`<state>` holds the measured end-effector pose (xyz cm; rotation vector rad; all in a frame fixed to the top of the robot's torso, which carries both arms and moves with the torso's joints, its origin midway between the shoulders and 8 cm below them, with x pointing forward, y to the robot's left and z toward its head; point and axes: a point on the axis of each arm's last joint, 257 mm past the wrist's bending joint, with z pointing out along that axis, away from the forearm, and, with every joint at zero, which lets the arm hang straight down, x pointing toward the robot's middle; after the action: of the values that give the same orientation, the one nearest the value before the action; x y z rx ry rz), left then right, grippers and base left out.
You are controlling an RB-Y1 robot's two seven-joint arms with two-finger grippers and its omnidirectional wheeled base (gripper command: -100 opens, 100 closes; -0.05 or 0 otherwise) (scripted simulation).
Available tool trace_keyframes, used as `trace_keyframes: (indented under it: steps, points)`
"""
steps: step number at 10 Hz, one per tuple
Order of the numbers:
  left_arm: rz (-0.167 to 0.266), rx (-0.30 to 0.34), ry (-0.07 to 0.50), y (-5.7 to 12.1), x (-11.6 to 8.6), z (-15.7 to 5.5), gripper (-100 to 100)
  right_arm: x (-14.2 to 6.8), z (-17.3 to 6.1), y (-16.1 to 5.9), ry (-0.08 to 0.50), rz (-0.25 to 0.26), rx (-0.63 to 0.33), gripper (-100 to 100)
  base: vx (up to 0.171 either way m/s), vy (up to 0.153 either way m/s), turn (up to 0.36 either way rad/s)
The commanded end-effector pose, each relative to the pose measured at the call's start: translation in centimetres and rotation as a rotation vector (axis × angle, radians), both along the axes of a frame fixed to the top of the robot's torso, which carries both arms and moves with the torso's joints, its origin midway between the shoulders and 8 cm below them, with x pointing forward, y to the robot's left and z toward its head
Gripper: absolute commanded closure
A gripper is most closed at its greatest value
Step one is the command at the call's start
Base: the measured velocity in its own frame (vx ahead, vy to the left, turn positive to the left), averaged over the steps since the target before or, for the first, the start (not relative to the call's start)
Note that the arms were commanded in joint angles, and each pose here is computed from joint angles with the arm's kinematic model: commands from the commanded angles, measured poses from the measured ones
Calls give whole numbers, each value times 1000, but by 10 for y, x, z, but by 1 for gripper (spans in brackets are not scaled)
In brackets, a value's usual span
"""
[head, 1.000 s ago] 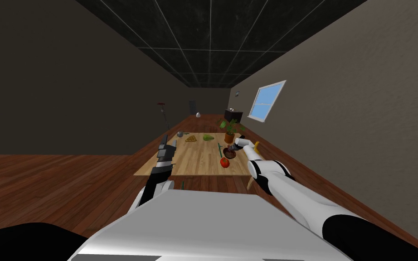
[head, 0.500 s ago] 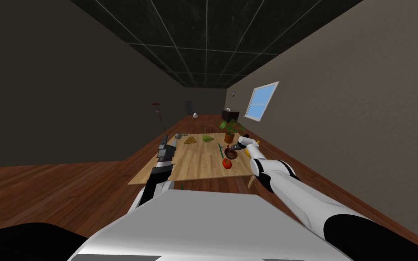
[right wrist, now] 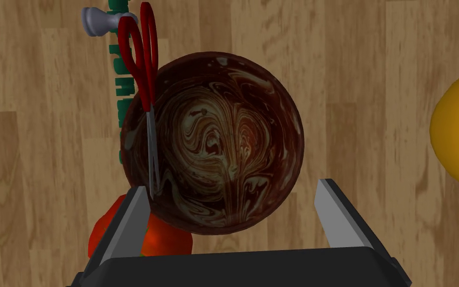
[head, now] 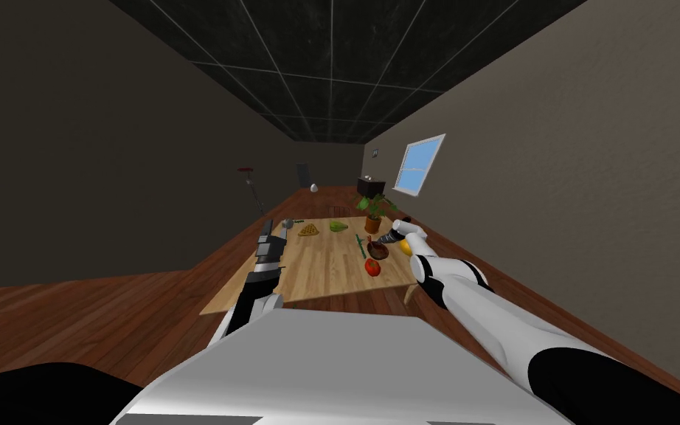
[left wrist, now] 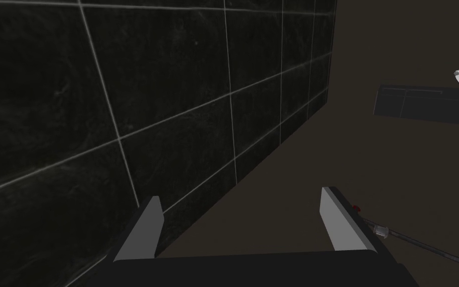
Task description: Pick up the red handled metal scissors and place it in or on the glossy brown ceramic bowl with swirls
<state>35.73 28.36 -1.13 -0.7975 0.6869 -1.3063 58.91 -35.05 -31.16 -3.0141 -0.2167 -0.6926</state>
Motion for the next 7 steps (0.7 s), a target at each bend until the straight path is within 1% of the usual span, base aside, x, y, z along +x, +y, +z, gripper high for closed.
trace_keyframes:
  steps: [1,2,3,4,5,6,7]
  points:
    - [0,0,0,0,0,0,0,-1,6,-7,-1,23,2,-100,32,85,-118]
    - [0,0,0,0,0,0,0,-1,6,-7,-1,27,0,-100,34,79,-74]
    - [0,0,0,0,0,0,0,-2,12,-14,-3,44,4,-100,24,122,-115]
    - [0,0,0,0,0,0,0,-3,18,-20,-6,54,12,-100,46,171,-205]
    - [0,0,0,0,0,0,0,-3,18,-20,-8,70,4,-100,45,133,-85]
    - [0,0,0,0,0,0,0,-4,25,-26,-12,86,10,-100,42,133,-99]
    - [0,0,0,0,0,0,0,-4,25,-26,-13,92,7,-100,36,94,-79]
